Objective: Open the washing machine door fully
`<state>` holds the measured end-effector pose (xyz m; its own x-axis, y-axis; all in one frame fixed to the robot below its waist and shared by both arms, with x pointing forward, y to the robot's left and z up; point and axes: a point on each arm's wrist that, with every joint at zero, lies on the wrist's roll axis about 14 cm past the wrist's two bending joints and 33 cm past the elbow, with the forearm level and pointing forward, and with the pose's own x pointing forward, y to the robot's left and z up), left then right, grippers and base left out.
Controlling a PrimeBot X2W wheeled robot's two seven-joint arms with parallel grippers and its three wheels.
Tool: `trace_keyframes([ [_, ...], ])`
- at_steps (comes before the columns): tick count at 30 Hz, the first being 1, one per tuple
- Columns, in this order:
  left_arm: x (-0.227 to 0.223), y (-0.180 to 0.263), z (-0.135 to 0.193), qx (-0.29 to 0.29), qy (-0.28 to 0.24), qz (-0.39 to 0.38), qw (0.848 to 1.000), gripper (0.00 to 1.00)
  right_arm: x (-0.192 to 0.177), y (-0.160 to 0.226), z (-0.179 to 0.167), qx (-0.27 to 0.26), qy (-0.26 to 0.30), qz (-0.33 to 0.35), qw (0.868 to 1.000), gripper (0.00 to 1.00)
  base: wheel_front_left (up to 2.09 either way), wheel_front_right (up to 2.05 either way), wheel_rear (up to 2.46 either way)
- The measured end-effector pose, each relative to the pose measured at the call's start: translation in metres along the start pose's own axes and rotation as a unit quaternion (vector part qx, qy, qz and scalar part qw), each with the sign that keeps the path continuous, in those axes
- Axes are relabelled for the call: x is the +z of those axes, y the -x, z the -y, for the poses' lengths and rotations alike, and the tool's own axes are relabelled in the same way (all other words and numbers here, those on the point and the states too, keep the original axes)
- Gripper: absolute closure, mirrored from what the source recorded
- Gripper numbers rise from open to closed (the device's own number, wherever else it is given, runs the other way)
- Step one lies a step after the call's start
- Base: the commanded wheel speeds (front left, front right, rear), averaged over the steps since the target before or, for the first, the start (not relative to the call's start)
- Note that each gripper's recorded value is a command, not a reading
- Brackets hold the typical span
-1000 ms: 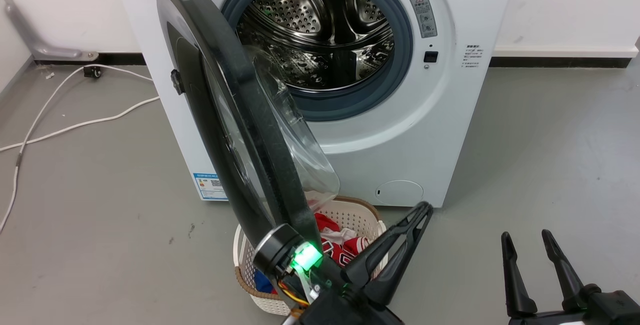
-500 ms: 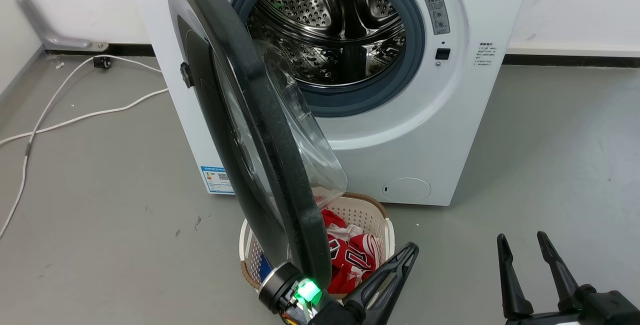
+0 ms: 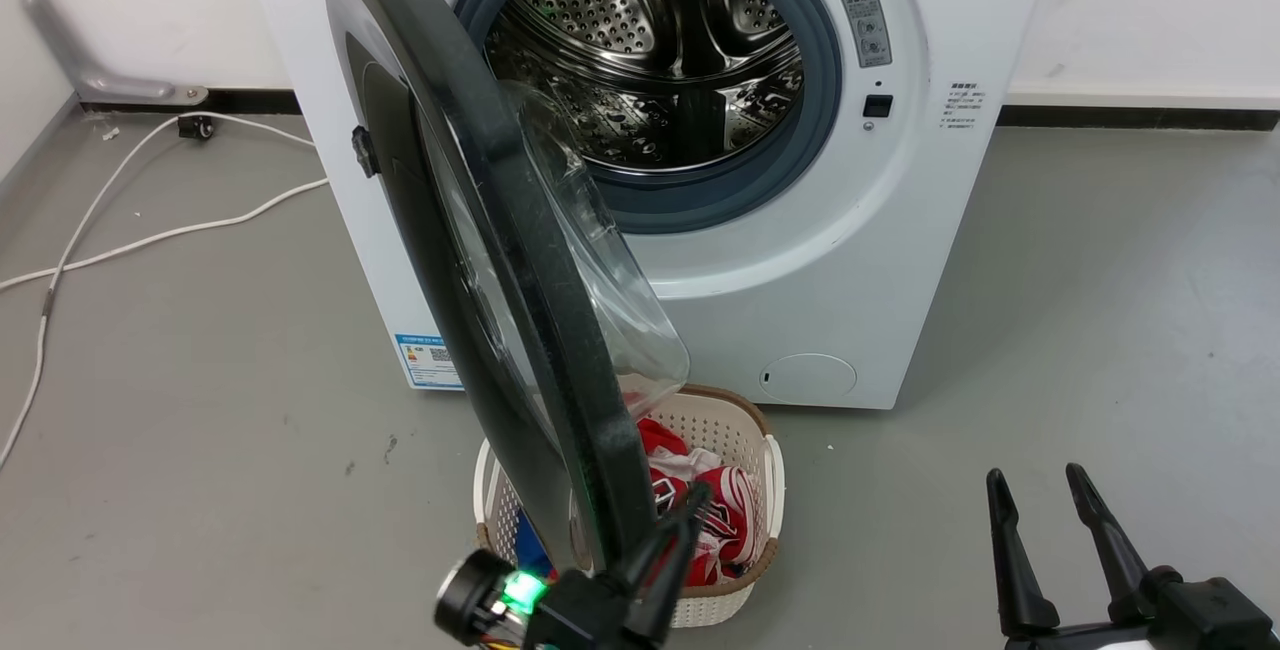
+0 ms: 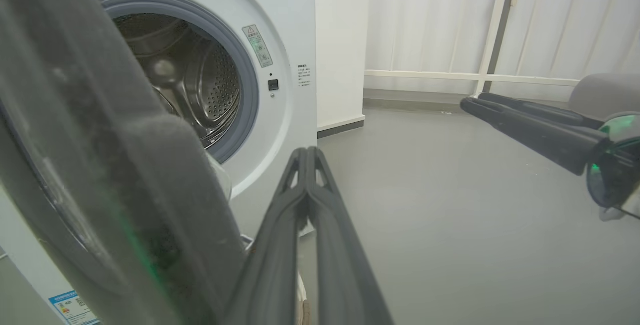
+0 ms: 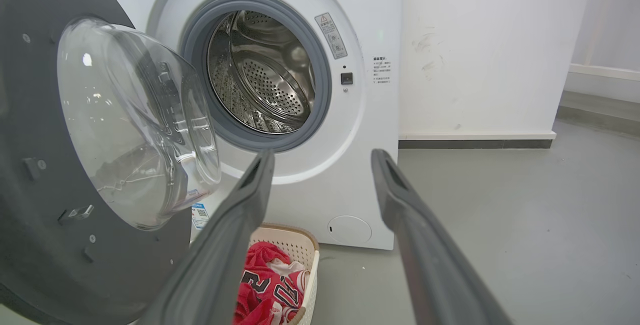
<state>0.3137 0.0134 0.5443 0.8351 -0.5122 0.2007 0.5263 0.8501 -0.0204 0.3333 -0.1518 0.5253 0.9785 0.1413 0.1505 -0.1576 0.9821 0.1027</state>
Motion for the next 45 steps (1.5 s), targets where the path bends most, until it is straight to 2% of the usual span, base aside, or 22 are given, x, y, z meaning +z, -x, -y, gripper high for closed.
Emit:
trace_keyframes([
  [5,-0.001,0.002,-0.028,0.044,-0.005,-0.002,0.999,1.00,-0.002,0.000,-0.001,0.001,-0.001,-0.003,1.000,0.00,0.00,0.00,0.00],
  [14,0.006,0.013,-0.053,0.089,-0.013,0.008,0.996,1.00,-0.006,-0.004,-0.009,0.015,-0.006,-0.008,1.000,0.00,0.00,0.00,0.00],
  [25,0.009,0.047,-0.083,0.160,-0.025,0.006,0.987,1.00,-0.017,-0.013,-0.041,0.066,-0.021,-0.024,0.997,0.00,0.00,0.00,0.00],
  [35,0.014,0.084,-0.121,0.245,-0.040,0.003,0.969,1.00,-0.026,-0.023,-0.065,0.106,-0.030,-0.038,0.993,0.00,0.00,0.00,0.00],
  [45,0.014,0.115,-0.157,0.319,-0.053,-0.007,0.946,1.00,-0.036,-0.028,-0.075,0.121,-0.039,-0.054,0.990,0.00,0.00,0.00,0.00],
])
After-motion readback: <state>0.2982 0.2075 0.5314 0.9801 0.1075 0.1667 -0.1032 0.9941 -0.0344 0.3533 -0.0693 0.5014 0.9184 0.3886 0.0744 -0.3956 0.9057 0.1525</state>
